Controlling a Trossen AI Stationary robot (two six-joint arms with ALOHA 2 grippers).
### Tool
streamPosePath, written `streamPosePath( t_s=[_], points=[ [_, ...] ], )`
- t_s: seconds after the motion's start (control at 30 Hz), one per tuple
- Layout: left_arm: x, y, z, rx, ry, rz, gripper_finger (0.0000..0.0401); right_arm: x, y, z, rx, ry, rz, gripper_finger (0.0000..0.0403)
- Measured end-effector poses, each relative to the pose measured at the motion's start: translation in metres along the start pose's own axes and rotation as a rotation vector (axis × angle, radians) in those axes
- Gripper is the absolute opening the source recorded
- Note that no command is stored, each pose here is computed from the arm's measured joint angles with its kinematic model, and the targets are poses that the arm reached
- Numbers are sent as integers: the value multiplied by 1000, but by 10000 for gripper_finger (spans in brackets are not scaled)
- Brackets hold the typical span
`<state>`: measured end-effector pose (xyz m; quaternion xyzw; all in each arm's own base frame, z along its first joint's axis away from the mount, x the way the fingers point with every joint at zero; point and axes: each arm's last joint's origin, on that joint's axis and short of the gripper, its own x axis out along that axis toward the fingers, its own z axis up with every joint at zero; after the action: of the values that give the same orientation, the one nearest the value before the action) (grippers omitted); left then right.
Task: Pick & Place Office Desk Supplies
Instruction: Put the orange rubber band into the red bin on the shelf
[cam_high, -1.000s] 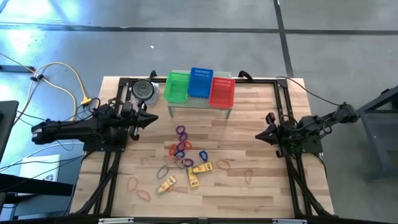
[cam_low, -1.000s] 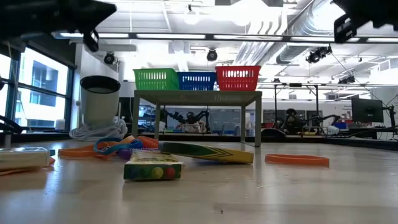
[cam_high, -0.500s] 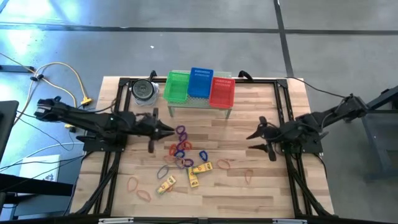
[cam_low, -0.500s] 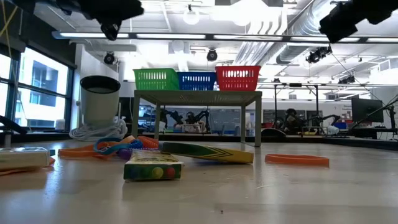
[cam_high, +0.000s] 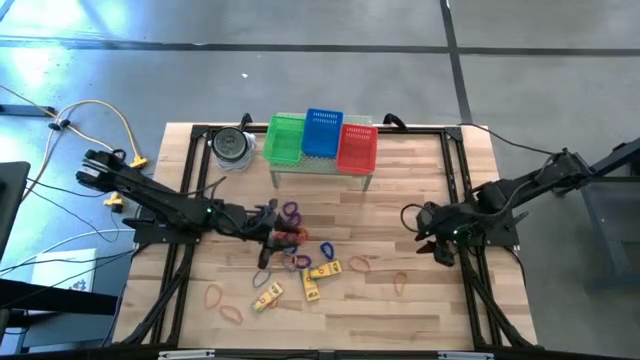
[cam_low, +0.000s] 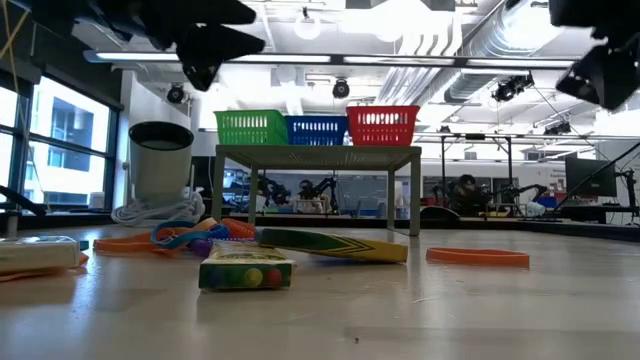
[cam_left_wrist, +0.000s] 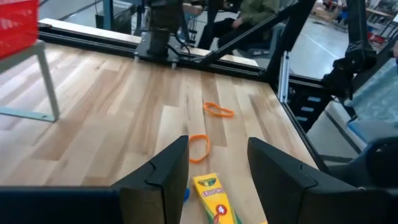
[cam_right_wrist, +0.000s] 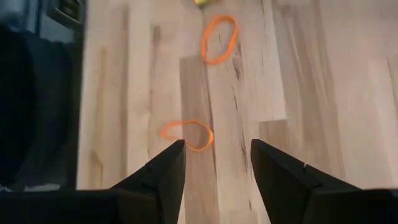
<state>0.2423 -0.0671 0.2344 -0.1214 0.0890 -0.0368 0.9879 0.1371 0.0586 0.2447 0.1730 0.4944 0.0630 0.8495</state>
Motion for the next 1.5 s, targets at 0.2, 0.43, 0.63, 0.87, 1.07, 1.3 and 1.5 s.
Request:
streamPosePath(
  t_s=[0.2,0.43,0.63,0.87,1.07,1.3,1.5],
  points=[
    [14,4,-5,-10,-39,7,160,28,10,2,-98,64,-69,169],
    [12,10,0,-30,-58,26,160,60,15,5,-109,142,-127,169],
    [11,10,1,75,-55,23,160,85,13,5,-15,224,-183,169],
    [11,11,-2,120,-23,28,160,107,13,1,107,312,-202,169],
    [10,6,-5,51,-9,7,160,125,16,5,58,296,-149,169],
    [10,2,-6,40,-8,-10,160,141,12,0,2,369,-190,169],
    [10,4,-5,44,-12,0,160,146,9,-3,-36,389,-214,167]
  ],
)
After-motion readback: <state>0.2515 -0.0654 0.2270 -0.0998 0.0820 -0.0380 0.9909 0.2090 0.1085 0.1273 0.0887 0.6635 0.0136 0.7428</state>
